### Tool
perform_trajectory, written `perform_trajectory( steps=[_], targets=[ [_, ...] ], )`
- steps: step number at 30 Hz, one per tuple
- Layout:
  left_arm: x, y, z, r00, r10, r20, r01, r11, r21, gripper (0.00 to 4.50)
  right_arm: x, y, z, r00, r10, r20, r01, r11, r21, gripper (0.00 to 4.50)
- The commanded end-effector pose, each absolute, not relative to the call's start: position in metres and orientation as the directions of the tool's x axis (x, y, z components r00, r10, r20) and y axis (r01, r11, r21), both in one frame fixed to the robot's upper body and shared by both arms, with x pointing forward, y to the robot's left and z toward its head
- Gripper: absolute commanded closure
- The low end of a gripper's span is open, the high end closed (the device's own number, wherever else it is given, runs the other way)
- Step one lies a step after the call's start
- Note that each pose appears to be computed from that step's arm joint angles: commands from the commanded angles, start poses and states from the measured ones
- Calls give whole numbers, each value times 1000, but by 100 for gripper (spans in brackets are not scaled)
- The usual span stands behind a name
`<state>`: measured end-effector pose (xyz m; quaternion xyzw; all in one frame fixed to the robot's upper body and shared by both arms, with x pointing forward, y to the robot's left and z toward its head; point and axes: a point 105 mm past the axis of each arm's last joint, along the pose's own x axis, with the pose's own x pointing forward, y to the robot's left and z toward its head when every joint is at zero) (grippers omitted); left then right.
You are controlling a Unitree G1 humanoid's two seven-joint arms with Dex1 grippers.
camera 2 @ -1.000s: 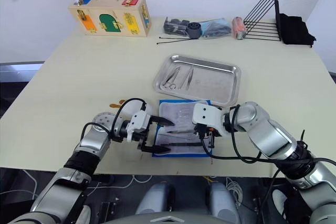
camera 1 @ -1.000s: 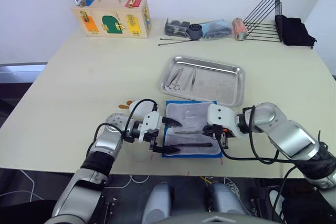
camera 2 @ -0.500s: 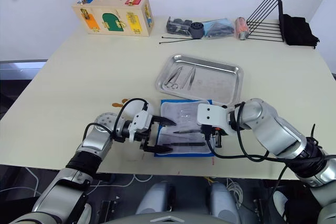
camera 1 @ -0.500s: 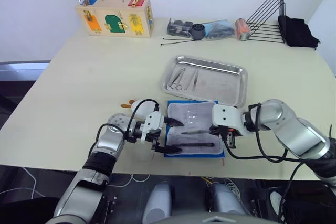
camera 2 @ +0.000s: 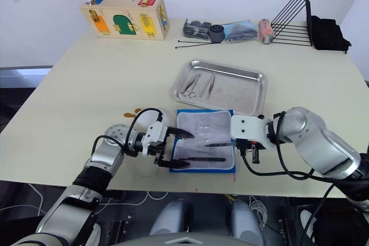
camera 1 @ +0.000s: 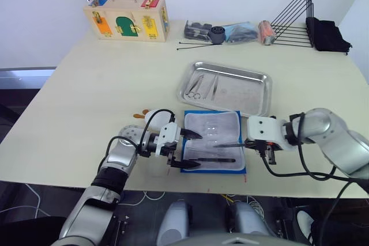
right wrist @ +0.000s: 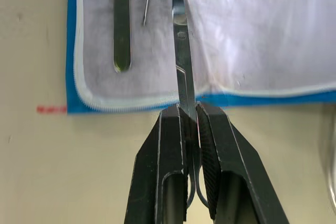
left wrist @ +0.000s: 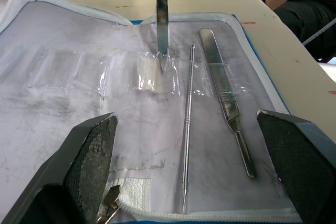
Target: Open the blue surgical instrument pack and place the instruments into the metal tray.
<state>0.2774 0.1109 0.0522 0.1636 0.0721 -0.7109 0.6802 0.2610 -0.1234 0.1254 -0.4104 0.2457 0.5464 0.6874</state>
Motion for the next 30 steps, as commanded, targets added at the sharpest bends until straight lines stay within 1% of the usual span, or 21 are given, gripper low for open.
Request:
perform_trajectory(
  steps=[1, 3, 6, 10, 12, 15, 21, 30],
  targets=[
    [255, 115, 1, -96, -890, -446, 994, -66, -83, 0, 259, -128, 142, 314, 564, -764, -937, 52, -346, 447],
    [254, 115, 0, -96, -890, -446, 994, -65, -83, 0, 259, -133, 146, 324, 565, -759, -933, 59, -354, 447],
    [254, 115, 0, -95, -891, -445, 994, -65, -83, 0, 259, -136, 155, 339, 606, -719, -928, 89, -363, 447],
    [255, 113, 1, -93, -892, -443, 995, -64, -80, 0, 268, -128, 176, 385, 709, -591, -912, 194, -362, 447],
    [254, 113, 1, -94, -892, -442, 995, -65, -80, 0, 275, -124, 183, 421, 737, -529, -896, 250, -366, 447],
    [254, 113, 1, -94, -893, -440, 995, -65, -81, 0, 286, -113, 187, 457, 771, -444, -884, 335, -327, 447],
    [255, 113, 2, -91, -894, -440, 995, -62, -79, 0, 303, -99, 188, 525, 769, -364, -851, 457, -259, 447],
    [254, 115, 2, -83, -894, -439, 995, -53, -81, 0, 336, -90, 170, 673, 667, -320, -733, 658, -171, 447]
  ],
)
